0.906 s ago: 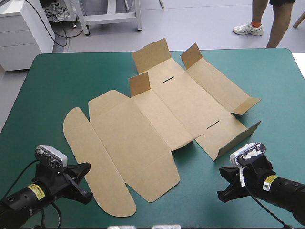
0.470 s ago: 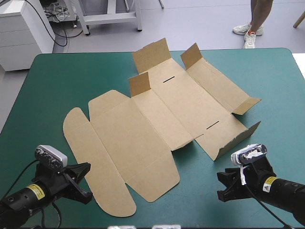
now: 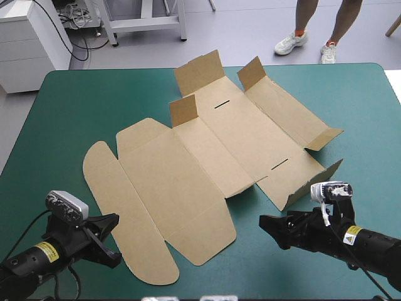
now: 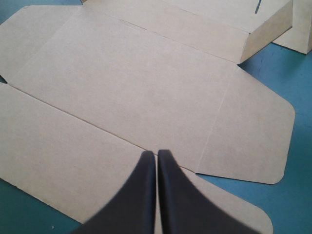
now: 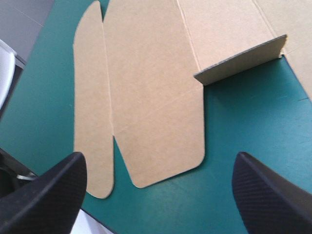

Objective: Fold the box

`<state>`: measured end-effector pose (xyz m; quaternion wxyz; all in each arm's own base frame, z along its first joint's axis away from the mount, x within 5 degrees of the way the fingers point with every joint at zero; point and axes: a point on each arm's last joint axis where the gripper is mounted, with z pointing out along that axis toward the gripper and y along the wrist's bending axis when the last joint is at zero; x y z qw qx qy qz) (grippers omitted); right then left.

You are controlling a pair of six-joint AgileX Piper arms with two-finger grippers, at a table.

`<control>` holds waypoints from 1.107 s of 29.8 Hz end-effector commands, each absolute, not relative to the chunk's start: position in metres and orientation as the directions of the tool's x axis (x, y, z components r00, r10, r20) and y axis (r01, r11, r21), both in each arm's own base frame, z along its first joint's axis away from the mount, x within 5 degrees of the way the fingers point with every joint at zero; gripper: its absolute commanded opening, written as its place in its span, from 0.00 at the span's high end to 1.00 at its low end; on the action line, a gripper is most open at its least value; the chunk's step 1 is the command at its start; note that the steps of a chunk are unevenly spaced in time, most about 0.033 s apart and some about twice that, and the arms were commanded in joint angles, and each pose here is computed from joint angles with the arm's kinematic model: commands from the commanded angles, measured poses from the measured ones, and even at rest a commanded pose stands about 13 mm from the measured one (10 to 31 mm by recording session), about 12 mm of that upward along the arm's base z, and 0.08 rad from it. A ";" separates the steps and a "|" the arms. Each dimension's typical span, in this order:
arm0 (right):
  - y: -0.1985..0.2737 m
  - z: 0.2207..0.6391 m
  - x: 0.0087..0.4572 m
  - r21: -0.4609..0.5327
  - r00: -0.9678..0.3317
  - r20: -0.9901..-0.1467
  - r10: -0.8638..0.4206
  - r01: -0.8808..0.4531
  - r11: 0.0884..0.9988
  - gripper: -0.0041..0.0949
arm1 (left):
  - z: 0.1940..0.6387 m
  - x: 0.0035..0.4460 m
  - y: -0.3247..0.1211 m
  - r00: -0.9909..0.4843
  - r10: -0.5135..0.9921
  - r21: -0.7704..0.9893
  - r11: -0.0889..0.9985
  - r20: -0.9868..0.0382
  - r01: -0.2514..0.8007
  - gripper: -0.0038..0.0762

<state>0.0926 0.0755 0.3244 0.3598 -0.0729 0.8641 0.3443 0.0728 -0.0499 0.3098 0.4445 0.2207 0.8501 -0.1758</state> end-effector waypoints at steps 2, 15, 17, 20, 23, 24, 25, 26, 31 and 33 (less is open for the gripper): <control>0.084 0.336 0.109 0.670 -0.749 -0.605 0.272 -0.293 0.682 0.20 | 0.325 0.076 -0.052 -0.448 0.158 -0.118 0.841 -0.880 0.529 0.96; 0.105 0.325 0.161 0.912 -0.769 -0.211 0.603 0.067 0.405 0.20 | 0.325 0.076 -0.052 -0.449 0.159 -0.118 0.840 -0.879 0.529 0.96; 0.106 0.322 0.167 0.923 -0.750 -0.148 0.644 0.128 0.362 0.20 | 0.325 0.076 -0.052 -0.449 0.159 -0.118 0.840 -0.879 0.529 0.96; 0.107 0.316 0.173 0.922 -0.739 -0.086 0.668 0.196 0.335 0.20 | 0.325 0.076 -0.052 -0.449 0.159 -0.118 0.840 -0.879 0.529 0.96; 0.110 0.309 0.178 0.908 -0.744 -0.072 0.664 0.226 0.352 0.20 | 0.325 0.076 -0.052 -0.449 0.159 -0.118 0.840 -0.879 0.529 0.96; 0.110 0.306 0.179 0.902 -0.743 -0.058 0.666 0.246 0.354 0.20 | 0.325 0.076 -0.052 -0.449 0.159 -0.118 0.840 -0.879 0.529 0.96; 0.110 0.303 0.181 0.894 -0.739 -0.040 0.672 0.273 0.354 0.20 | 0.325 0.076 -0.052 -0.448 0.158 -0.118 0.841 -0.880 0.529 0.96; 0.110 0.300 0.183 0.884 -0.731 -0.022 0.682 0.304 0.355 0.20 | 0.325 0.076 -0.052 -0.448 0.158 -0.118 0.841 -0.880 0.529 0.96; 0.107 0.285 0.191 0.828 -0.661 0.041 0.749 0.442 0.345 0.20 | 0.325 0.076 -0.052 -0.448 0.158 -0.118 0.841 -0.880 0.529 0.96; 0.105 0.282 0.192 0.807 -0.626 0.061 0.778 0.490 0.331 0.20 | 0.325 0.076 -0.052 -0.448 0.158 -0.118 0.841 -0.880 0.529 0.96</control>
